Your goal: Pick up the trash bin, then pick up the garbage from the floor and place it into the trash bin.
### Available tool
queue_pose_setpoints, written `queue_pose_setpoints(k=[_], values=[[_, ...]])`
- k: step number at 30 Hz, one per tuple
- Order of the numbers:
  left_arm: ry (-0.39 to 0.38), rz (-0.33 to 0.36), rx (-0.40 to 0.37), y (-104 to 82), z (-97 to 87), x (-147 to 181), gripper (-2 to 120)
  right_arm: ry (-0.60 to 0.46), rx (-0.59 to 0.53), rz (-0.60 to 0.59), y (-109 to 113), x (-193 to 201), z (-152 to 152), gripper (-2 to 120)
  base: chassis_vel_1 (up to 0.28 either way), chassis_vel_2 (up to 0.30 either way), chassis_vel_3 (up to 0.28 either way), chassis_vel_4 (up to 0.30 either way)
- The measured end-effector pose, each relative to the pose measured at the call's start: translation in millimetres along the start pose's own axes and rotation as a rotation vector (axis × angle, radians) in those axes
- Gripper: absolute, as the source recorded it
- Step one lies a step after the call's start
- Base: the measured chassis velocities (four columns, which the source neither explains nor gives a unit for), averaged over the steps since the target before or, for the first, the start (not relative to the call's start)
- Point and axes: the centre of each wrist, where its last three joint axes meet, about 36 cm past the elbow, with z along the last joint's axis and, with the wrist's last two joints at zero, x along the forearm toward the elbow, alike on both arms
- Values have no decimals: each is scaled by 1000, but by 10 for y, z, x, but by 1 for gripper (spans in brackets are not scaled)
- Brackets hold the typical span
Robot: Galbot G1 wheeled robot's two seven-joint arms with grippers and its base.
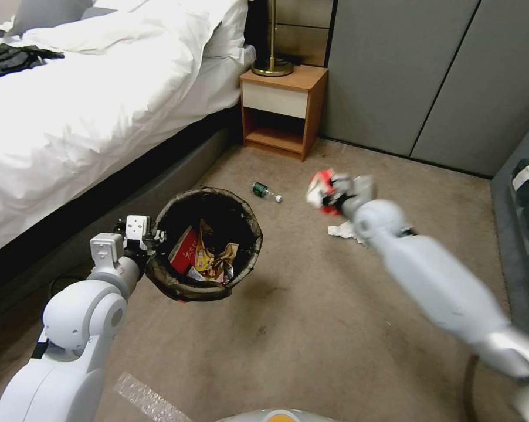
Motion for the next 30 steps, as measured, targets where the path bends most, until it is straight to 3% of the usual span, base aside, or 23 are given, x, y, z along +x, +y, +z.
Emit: queue_pose_setpoints(k=[6,11,12,14,18,21,22,25,30], values=[[9,-10,6,18,31,-10,1,-76,-39,-99,263,414,-412,0,0,0,0,0],[8,-12,8,21,33,0,1,-153,-77,-298,879,784,-1014,0,0,0,0,0],[8,-12,8,21,33,0,1,-153,-77,-298,879,784,-1014,0,0,0,0,0],[7,-12,10,17,31,1,1,-139,-92,-435,1313,868,-1214,0,0,0,0,0],[7,-12,10,16,31,1,1,-116,-91,-505,1562,854,-1249,0,0,0,0,0],[3,-16,11,26,20,0,1,-32,-77,-606,2156,714,-1150,0,0,0,0,0],[3,-16,11,26,20,0,1,-32,-77,-606,2156,714,-1150,0,0,0,0,0],[-1,-19,12,39,8,0,1,38,-50,-603,2450,625,-945,0,0,0,0,0],[-1,-26,15,62,9,0,1,105,-27,-583,2620,487,-653,0,0,0,0,0]])
